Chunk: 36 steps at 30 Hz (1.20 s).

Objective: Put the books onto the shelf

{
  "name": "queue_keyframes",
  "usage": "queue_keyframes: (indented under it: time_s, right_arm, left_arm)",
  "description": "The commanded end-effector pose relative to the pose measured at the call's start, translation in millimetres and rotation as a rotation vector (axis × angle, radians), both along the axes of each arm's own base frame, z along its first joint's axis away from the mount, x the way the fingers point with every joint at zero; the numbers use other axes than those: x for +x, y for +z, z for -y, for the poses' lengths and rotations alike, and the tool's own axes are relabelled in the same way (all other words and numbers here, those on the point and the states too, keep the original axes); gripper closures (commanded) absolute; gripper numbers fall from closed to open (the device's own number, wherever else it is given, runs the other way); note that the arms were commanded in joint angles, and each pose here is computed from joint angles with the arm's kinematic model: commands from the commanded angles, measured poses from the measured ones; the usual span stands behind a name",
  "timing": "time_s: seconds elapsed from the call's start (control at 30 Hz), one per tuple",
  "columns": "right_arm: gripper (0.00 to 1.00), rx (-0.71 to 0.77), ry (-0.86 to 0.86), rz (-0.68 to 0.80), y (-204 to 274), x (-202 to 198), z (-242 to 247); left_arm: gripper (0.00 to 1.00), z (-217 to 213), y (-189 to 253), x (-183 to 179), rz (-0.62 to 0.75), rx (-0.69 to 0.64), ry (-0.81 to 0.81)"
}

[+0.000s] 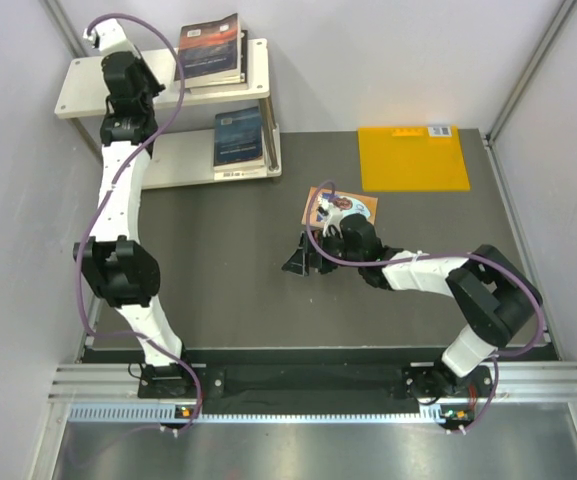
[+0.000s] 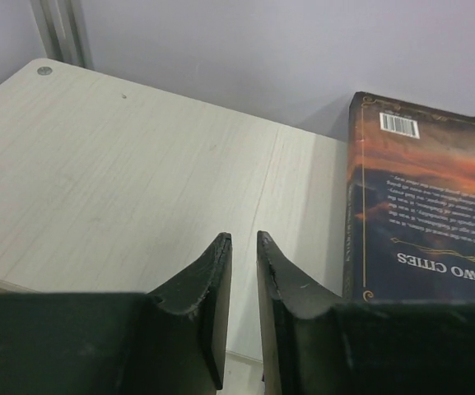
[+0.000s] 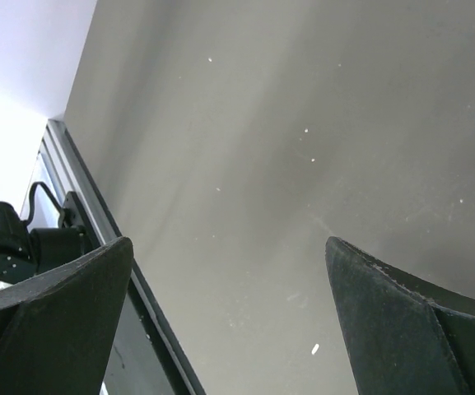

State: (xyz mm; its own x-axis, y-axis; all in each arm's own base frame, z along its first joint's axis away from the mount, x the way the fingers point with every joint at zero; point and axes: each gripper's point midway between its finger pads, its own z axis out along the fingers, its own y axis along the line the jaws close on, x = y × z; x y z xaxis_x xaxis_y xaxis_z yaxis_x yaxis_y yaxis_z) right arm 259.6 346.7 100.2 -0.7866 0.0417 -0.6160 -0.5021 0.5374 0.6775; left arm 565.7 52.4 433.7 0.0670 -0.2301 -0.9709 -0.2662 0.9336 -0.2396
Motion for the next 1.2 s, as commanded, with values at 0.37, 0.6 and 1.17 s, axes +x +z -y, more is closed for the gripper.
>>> queue_keyframes:
  time_s: [0.37,0.6,1.17]
  right_arm:
    - [0.0,0.066,-0.007,0.017,9.6,8.8,-0.1]
    - [0.0,0.078,-0.001,-0.013,4.4,8.8,-3.0]
    - [0.0,0.085,0.002,-0.04,-1.2,8.5,-4.6]
  left_arm:
    - [0.77,-19.9,-40.6,34.8,0.012,0.108,-0.093]
    - [0.75,-24.1,-57.1,39.1,0.043,0.079,-0.196]
    - [0.75,16.7,-68.7,47.9,0.092,0.043,-0.437]
